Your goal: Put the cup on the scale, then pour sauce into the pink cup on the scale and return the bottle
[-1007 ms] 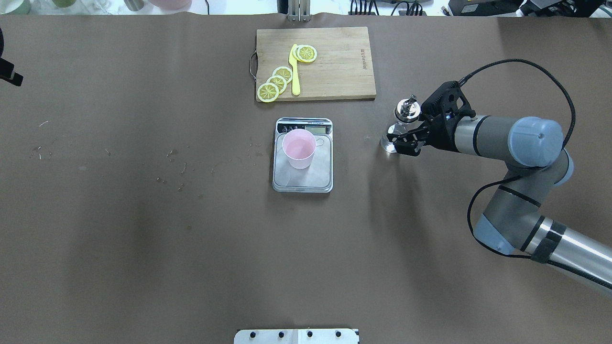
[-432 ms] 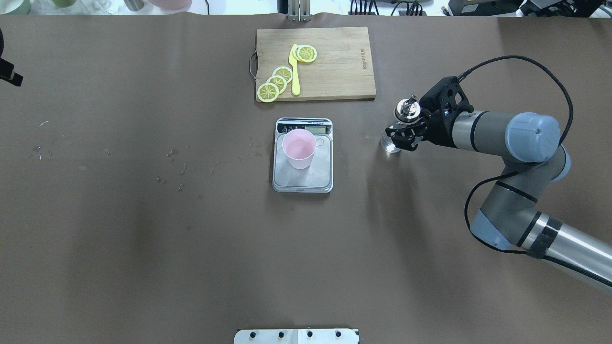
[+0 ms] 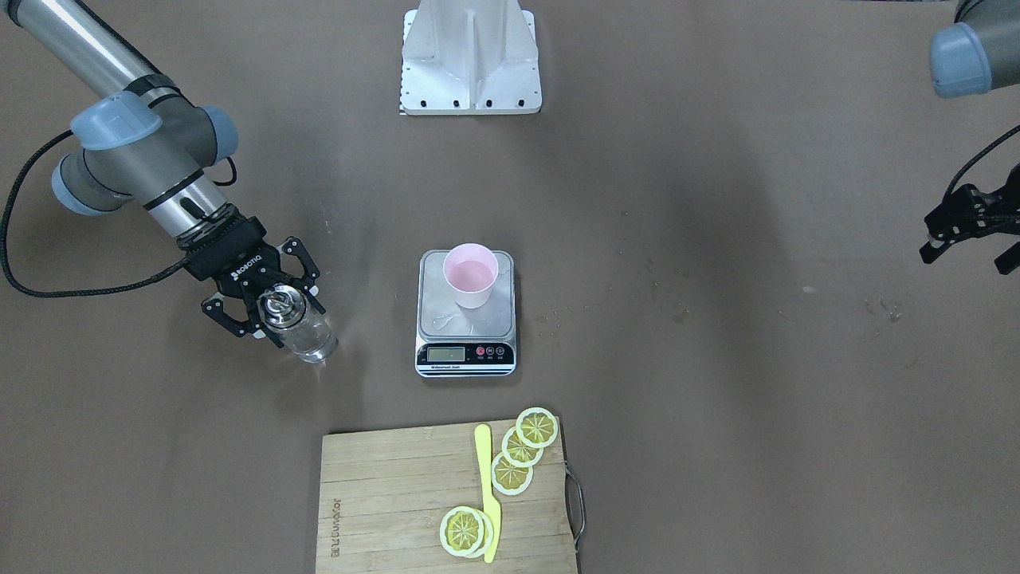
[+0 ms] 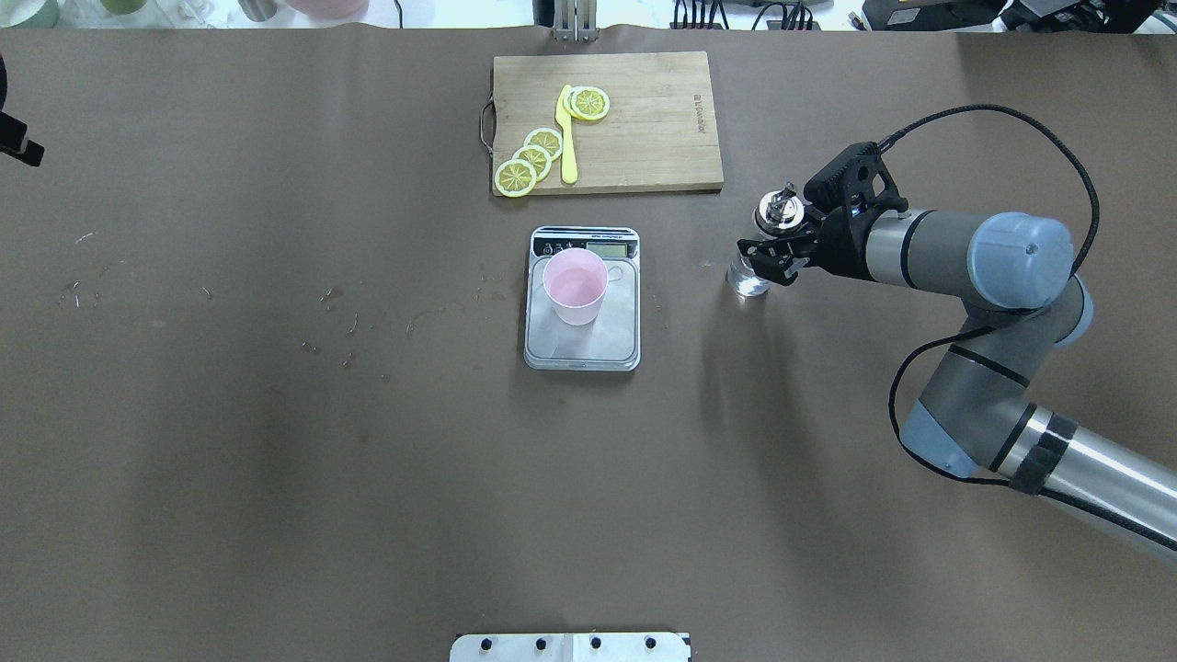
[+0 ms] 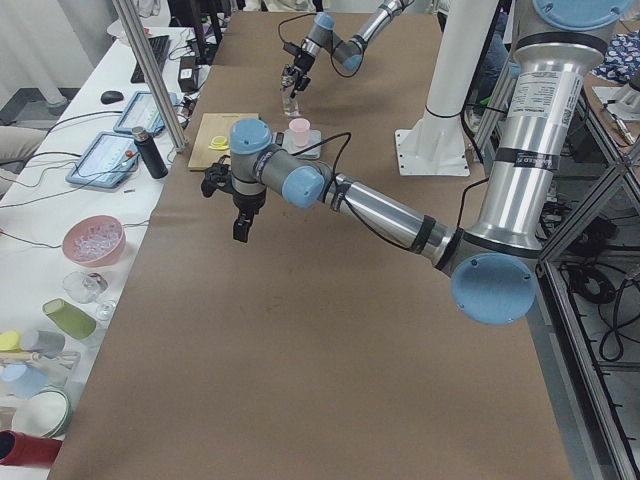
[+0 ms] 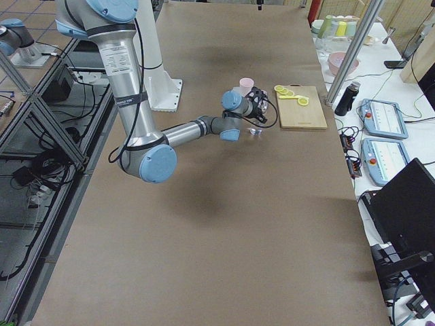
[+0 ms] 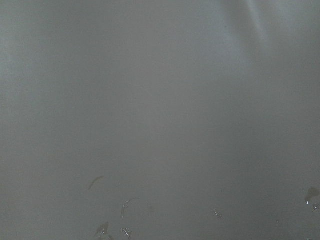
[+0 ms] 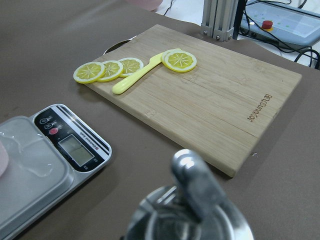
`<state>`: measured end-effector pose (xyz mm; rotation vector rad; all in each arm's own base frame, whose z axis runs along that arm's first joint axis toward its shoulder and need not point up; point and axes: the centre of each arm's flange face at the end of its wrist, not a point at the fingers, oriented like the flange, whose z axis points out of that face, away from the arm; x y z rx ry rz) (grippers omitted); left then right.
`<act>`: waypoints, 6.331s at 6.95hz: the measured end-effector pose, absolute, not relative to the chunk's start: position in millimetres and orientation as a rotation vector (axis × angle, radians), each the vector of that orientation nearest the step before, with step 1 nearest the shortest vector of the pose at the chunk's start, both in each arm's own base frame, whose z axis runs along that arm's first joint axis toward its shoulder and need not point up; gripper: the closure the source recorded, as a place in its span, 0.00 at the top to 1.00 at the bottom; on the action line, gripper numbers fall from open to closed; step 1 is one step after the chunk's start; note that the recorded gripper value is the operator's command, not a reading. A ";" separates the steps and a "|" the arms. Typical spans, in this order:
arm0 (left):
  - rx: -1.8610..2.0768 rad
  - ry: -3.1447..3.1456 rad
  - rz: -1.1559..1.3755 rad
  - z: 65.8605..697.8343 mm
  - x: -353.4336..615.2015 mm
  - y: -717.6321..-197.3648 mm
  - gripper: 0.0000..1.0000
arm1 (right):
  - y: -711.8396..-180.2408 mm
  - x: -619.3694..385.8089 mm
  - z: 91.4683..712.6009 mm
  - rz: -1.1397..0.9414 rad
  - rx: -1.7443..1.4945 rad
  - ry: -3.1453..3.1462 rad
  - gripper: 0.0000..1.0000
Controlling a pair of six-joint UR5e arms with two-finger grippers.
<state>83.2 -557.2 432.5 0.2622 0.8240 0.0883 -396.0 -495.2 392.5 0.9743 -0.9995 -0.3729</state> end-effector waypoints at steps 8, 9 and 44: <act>0.259 0.822 0.088 435.1 82.8 -556.2 0.97 | -518.3 -396.7 365.9 -0.290 0.916 -0.902 0.00; 0.260 0.821 0.091 436.9 81.4 -555.6 0.97 | -520.7 -395.0 348.3 -0.300 0.891 -0.860 0.00; 0.201 0.814 0.058 589.9 -38.7 -528.5 0.97 | -443.3 -555.0 154.0 -0.778 0.400 0.217 0.00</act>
